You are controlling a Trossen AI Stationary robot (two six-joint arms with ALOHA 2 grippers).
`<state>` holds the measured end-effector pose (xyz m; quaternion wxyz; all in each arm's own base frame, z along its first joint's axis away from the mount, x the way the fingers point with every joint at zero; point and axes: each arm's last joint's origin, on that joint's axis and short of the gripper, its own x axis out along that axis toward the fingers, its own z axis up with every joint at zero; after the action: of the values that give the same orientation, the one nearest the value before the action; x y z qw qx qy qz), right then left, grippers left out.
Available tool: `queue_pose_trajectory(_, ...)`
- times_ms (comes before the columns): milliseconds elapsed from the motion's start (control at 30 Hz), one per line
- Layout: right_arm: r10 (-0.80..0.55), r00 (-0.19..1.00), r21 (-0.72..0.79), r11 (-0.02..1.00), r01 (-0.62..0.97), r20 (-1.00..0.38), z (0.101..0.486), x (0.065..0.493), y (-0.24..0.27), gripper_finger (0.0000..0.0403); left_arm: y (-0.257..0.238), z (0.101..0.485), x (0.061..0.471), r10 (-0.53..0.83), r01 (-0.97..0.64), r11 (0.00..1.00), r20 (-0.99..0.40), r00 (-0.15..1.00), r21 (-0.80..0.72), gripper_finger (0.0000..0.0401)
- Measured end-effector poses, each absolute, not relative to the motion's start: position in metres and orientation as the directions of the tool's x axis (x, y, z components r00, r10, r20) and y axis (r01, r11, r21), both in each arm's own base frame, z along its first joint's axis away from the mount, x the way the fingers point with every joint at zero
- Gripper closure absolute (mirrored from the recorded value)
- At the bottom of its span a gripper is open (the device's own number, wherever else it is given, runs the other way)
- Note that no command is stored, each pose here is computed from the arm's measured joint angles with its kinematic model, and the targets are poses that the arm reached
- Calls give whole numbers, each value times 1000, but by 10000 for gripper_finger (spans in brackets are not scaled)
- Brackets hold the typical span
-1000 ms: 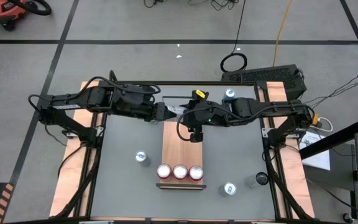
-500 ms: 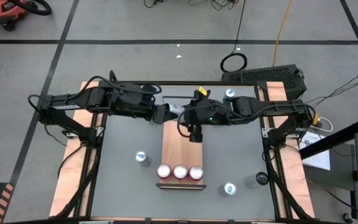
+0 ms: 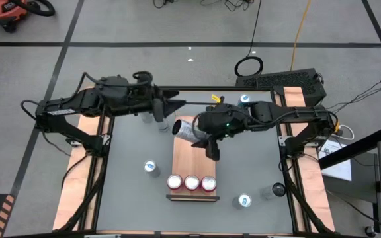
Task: Sort soda cans
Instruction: Put the bottom left white pink soda can on the shelf
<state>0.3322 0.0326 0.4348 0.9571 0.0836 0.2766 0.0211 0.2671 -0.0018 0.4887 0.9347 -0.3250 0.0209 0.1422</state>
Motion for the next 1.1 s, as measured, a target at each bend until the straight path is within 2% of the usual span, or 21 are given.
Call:
queue_pose_trajectory(300, 207, 901, 291, 952, -95, -381, 476, 286, 11, 185, -2, 497, 265, 250, -251, 853, -63, 966, -457, 12)
queue_pose_trajectory(567, 264, 921, 342, 926, -159, -286, 500, 239, 1, 185, -2, 502, 265, 246, -222, 859, -9, 969, -461, 12)
queue_pose_trajectory(767, 259, 941, 377, 912, -163, -218, 488, 225, 1, 186, -2, 503, 265, 244, -217, 867, 1, 970, -449, 12)
queue_pose_trajectory(1100, 250, 950, 453, 836, -309, 187, 432, 248, 0, 186, -3, 498, 273, 244, -226, 871, -16, 970, -437, 12)
